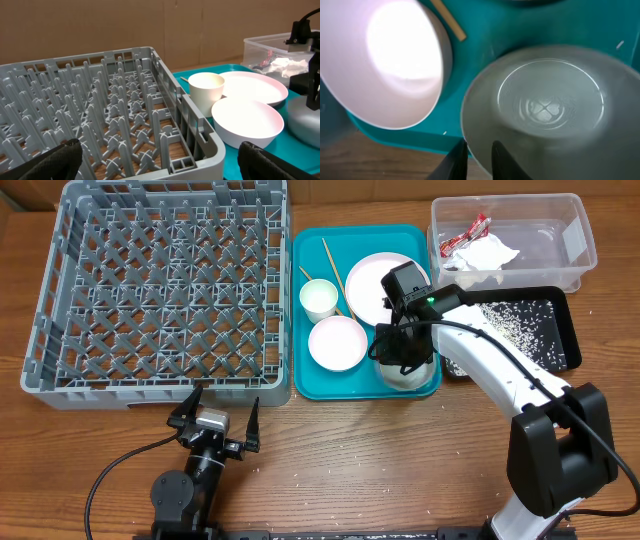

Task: Sort waste into correct bins and load items into the dishwasher
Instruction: 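Return the emptied bowl to the teal tray and release it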

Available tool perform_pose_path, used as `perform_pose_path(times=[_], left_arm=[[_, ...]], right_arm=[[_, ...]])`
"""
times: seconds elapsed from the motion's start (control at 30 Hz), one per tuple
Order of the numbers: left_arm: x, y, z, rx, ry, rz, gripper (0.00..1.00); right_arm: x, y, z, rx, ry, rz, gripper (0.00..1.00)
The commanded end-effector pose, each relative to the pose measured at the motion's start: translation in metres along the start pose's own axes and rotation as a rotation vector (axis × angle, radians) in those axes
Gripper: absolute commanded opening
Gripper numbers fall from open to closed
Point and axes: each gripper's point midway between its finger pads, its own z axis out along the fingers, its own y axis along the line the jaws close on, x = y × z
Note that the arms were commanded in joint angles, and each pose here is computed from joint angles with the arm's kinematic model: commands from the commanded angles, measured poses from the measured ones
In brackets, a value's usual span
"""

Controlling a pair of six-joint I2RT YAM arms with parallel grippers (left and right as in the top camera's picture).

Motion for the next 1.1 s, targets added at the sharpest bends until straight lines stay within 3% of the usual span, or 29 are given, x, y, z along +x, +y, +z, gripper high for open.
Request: perform_pose_path(times=[0.0,0.07,0.27,0.5,0.73,0.87,0.93,1.07], left_arm=[[0.0,0.0,0.0,0.001,-0.006,0.02,1.0],[0.0,0.0,0.0,0.001,-0.006,0.02,1.0],[0.0,0.0,0.0,0.001,-0.006,0.02,1.0],[-0.001,0.0,0.0,0.001,-0.006,0.021,1.0],[0.0,0.0,0.0,0.001,-0.006,0.02,1.0],[0.0,0.0,0.0,0.001,-0.006,0.02,1.0],[0.0,0.0,0.0,0.001,-0.006,0.02,1.0],[0.0,0.0,0.0,0.001,-0.006,0.02,1.0]], right_arm=[[-0.015,0.026,-0.022,-0.096,-0.027,-0.028,0.19],[-0.026,0.034,-0.04,-0.109,-0.06,-0.036,0.2],[-0.058,0.061,-0.097,-0.17,-0.189,-0.074,0.38],[-0.054,0.057,-0.081,-0.146,-0.142,-0.045,0.4],[-0.04,0.037,-0.044,-0.053,-0.023,0.037,0.32],[-0.031,0.02,-0.016,0.022,0.038,0.081,0.16],[-0.029,0.01,-0.003,0.062,0.061,0.101,0.04],[-0.029,0.006,0.003,0.086,0.066,0.113,0.04]])
